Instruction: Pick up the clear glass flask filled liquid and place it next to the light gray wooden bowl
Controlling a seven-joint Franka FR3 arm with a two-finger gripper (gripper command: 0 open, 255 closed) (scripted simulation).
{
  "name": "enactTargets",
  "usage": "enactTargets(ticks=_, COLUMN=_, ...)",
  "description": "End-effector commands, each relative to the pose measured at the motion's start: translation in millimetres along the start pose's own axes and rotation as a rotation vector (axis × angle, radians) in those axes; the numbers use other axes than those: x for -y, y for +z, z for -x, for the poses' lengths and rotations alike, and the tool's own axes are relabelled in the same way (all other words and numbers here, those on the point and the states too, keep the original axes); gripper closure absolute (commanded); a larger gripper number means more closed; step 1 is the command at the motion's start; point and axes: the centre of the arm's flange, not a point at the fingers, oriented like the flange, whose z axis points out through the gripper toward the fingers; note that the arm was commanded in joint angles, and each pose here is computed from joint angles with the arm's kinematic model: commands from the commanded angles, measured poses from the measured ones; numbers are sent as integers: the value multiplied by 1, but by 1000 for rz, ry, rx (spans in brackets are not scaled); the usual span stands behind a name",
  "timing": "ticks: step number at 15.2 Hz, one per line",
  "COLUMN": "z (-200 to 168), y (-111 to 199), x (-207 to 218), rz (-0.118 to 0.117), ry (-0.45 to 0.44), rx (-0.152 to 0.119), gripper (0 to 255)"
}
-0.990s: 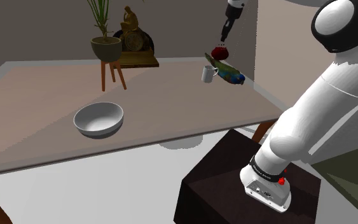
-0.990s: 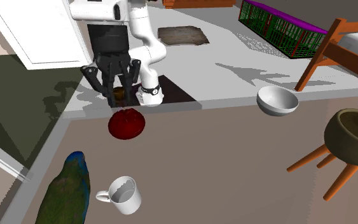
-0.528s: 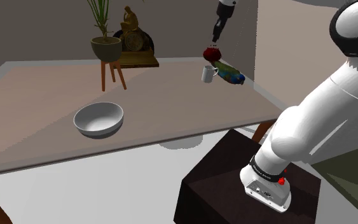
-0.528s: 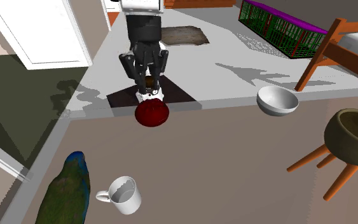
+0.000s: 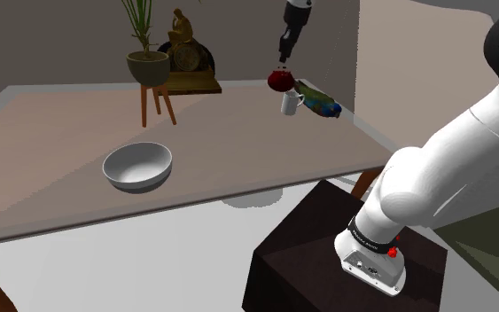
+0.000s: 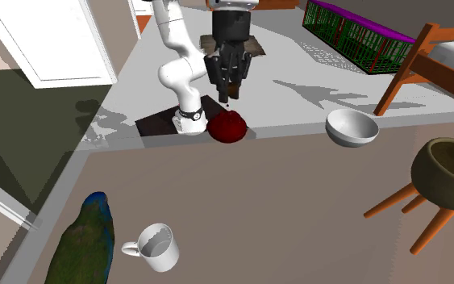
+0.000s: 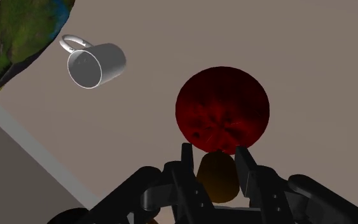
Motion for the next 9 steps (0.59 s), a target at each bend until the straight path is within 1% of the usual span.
enactTargets(ticks=1, z=-10, y=-6, x=24, rz=0, ry=2, rx=-1, gripper=255)
enactTargets(ticks=9, z=-46, y=-25, x=122, rz=0, ry=2, rx=-1, gripper=255)
